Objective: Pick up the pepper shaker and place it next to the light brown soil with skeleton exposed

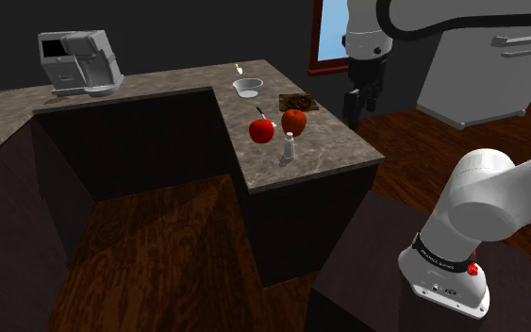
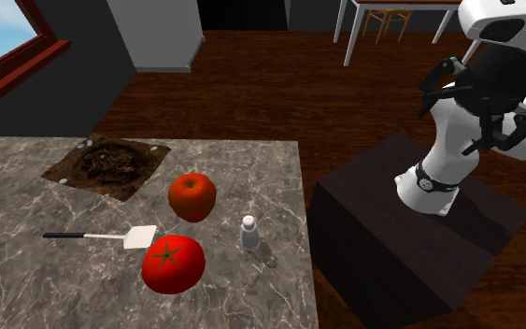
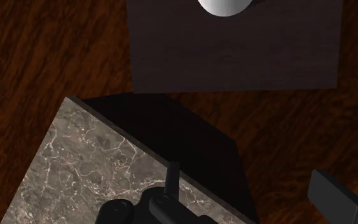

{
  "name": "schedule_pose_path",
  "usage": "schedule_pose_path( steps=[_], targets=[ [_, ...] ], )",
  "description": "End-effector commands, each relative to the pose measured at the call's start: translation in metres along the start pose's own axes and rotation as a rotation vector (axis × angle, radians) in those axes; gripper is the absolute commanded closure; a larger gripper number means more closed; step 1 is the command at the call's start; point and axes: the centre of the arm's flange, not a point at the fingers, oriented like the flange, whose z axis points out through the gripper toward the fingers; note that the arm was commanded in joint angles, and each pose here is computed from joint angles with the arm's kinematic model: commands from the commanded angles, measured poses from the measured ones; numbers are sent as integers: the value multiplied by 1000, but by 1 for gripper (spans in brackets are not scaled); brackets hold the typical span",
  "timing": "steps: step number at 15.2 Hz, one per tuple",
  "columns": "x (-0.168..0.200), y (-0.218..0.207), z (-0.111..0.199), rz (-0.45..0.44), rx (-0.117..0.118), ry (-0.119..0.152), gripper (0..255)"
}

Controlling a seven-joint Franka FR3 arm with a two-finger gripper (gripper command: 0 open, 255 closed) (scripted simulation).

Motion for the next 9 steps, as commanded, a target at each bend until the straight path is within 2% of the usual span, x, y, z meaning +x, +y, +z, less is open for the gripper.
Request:
schedule_pose_path(
  steps=[1, 9],
  targets=[
    [0, 0, 0, 0, 0, 0, 0],
    [83, 27, 54, -21, 11, 28, 0]
  ],
)
